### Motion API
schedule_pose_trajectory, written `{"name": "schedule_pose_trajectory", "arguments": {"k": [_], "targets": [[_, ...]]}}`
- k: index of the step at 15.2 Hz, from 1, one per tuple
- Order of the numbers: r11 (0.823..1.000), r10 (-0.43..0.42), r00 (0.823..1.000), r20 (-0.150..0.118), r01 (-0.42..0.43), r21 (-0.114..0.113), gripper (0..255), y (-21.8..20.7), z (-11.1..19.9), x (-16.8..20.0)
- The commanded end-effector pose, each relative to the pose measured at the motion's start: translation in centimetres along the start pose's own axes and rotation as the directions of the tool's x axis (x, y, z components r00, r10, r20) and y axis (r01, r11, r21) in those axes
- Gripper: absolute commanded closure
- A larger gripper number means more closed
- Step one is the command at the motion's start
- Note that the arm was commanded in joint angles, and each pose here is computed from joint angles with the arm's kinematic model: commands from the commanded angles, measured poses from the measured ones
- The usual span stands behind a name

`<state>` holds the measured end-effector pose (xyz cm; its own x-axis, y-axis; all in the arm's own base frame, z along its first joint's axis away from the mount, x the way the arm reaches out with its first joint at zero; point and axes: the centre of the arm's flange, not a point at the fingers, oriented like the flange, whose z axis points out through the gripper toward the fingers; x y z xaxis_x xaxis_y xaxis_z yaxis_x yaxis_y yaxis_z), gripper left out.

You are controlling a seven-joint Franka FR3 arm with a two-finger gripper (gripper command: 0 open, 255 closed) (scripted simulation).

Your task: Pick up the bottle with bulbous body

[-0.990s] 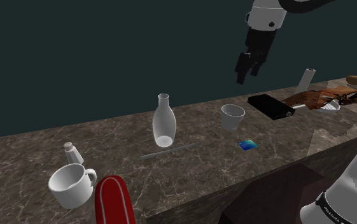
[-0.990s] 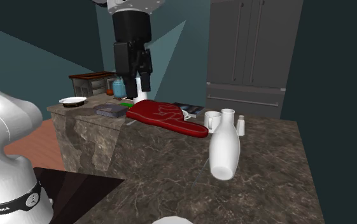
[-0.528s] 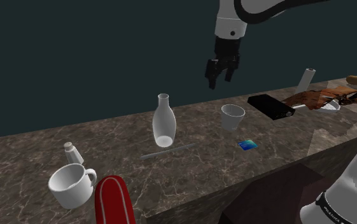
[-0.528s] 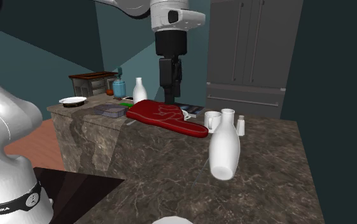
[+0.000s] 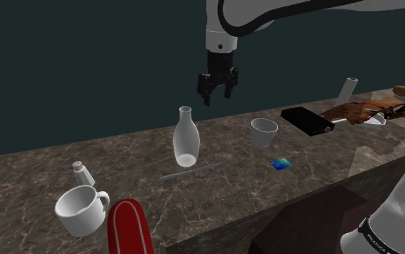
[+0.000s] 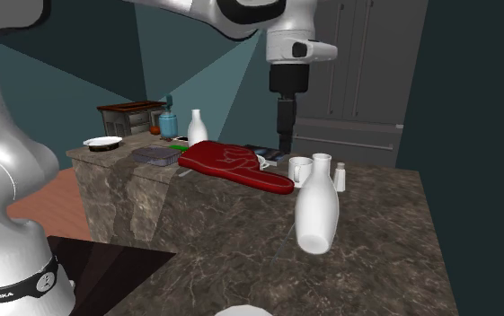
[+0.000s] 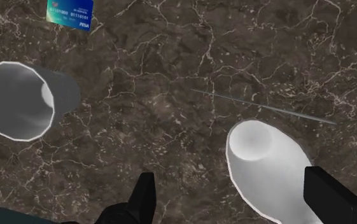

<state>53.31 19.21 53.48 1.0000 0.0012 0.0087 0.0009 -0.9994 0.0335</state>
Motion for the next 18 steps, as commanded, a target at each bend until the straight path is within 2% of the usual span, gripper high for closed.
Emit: {"name": "schedule_pose_trajectory", "arguments": {"k": [1, 8, 16, 18], "targets": [[1.0, 0.01, 1.0, 0.01, -0.01, 0.007, 0, -1.7, 0.8, 2.1], [0.999, 0.039, 0.998, 0.042, -0.04, 0.027, 0, -7.4, 3.4, 9.1], [0.999, 0.039, 0.998, 0.043, -0.041, 0.027, 0, -7.6, 7.4, 9.2], [0.999, 0.039, 0.998, 0.043, -0.041, 0.027, 0, -7.6, 7.4, 9.2]]}}
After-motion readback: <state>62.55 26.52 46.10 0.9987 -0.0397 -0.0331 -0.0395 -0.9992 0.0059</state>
